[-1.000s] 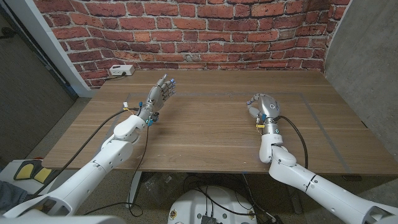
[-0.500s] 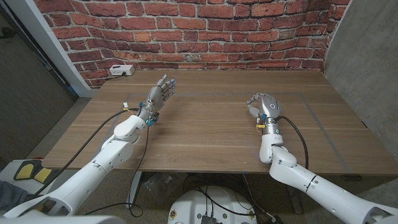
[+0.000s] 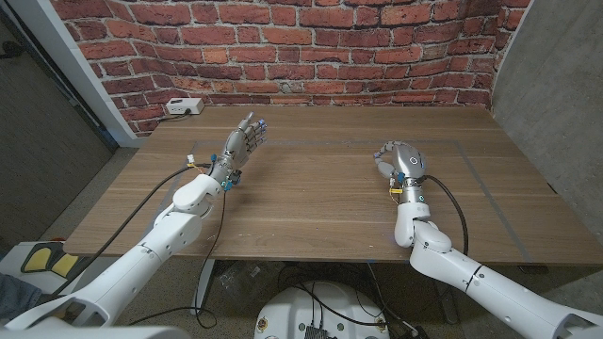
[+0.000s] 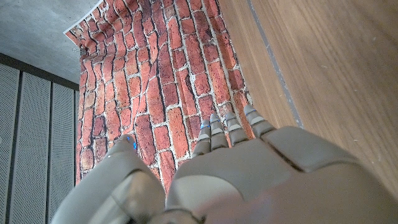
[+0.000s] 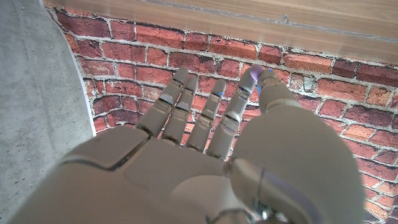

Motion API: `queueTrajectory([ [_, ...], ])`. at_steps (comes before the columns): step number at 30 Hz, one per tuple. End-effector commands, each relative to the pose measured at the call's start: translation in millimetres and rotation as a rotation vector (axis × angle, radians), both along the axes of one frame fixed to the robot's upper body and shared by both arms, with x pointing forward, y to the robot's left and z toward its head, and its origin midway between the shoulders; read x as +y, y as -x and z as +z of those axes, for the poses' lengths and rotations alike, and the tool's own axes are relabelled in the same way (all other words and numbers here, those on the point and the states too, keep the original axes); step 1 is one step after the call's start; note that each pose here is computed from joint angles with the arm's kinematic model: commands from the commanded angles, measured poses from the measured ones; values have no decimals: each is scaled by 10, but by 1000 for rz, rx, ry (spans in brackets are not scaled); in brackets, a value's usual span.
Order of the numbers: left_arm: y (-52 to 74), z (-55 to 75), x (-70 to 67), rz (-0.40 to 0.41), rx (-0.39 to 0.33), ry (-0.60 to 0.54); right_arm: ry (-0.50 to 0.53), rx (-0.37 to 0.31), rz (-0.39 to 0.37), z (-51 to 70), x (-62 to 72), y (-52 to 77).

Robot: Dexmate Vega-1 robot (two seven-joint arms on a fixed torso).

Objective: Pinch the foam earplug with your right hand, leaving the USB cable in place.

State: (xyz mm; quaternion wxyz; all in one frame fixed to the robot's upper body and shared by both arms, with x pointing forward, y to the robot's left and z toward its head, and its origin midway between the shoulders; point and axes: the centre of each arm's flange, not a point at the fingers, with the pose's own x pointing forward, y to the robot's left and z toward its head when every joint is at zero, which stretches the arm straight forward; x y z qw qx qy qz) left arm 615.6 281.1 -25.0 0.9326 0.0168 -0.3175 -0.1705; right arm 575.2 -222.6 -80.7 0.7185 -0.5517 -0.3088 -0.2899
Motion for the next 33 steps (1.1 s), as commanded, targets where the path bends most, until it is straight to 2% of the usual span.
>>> queueTrajectory([
  [1, -25, 1, -10, 3, 6, 3, -2, 10, -2, -3, -8, -22],
  [33, -46, -19, -33, 11, 14, 17, 19, 49, 12, 8, -35, -88],
])
